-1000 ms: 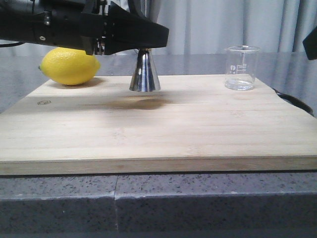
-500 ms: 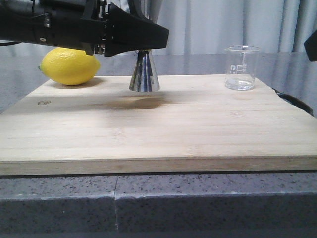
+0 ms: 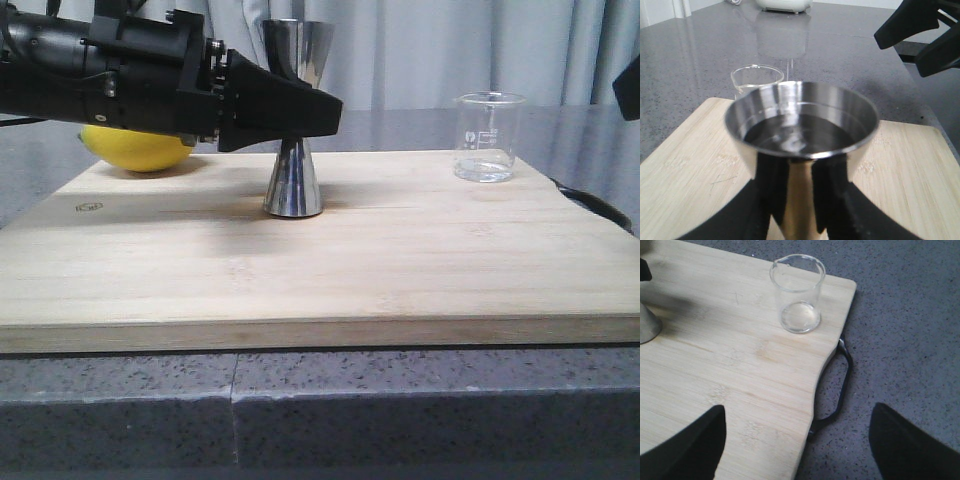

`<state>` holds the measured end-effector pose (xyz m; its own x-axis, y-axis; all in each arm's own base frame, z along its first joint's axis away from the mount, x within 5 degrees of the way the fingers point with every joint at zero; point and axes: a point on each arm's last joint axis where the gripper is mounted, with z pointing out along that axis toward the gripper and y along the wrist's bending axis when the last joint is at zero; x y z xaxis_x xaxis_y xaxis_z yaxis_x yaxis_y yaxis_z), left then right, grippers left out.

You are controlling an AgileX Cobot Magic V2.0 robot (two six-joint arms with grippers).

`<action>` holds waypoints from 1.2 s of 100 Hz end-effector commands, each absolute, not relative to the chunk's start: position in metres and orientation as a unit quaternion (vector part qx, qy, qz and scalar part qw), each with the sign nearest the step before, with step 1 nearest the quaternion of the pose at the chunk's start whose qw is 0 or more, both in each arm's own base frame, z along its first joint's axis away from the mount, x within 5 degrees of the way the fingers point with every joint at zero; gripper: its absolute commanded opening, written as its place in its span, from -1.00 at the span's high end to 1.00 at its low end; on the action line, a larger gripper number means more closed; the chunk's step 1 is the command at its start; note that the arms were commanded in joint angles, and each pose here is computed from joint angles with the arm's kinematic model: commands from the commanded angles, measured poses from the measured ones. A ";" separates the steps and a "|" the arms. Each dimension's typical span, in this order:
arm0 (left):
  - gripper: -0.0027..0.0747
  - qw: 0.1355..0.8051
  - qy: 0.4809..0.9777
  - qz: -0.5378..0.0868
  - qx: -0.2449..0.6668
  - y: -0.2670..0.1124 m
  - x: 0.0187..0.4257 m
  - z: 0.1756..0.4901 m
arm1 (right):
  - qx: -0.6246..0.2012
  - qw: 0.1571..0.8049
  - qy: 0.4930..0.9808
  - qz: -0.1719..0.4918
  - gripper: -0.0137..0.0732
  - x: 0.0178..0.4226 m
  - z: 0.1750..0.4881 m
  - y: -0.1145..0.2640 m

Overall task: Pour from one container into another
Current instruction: 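Lower the filled jigger onto the board with the left gripper, then open the left gripper and withdraw it from the jigger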

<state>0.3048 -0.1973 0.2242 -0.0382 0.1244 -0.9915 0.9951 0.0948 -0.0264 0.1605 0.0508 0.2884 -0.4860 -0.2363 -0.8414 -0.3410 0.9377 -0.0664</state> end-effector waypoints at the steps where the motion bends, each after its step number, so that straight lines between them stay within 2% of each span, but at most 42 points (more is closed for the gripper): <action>1: 0.42 0.523 0.503 -0.490 0.483 -0.200 0.300 0.257 | -0.166 0.526 0.832 0.055 -0.50 0.164 0.305 0.051; 17: 0.33 0.523 0.503 -0.490 0.483 -0.200 0.300 0.257 | -0.166 0.526 0.832 0.055 -0.50 0.164 0.305 0.051; 44: -0.26 0.523 0.505 -0.489 0.482 -0.200 0.300 0.257 | -0.164 0.526 0.832 0.057 -0.50 0.164 0.305 0.051; 49: -0.39 0.519 0.515 -0.487 0.477 -0.200 0.300 0.258 | -0.164 0.526 0.832 0.057 -0.50 0.164 0.305 0.051; 58: -0.52 0.511 0.537 -0.477 0.472 -0.198 0.300 0.263 | -0.162 0.525 0.833 0.059 -0.50 0.164 0.305 0.051; 82: -0.54 0.468 0.597 -0.411 0.506 -0.189 0.286 0.281 | -0.155 0.487 0.857 0.071 -0.50 0.160 0.307 0.052; 107: -0.54 0.426 0.642 -0.347 0.535 -0.171 0.257 0.311 | -0.164 0.445 0.878 0.067 -0.50 0.154 0.330 0.050; 120: -0.54 0.394 0.692 -0.286 0.533 -0.156 0.241 0.328 | -0.175 0.447 0.876 0.043 -0.50 0.154 0.341 0.047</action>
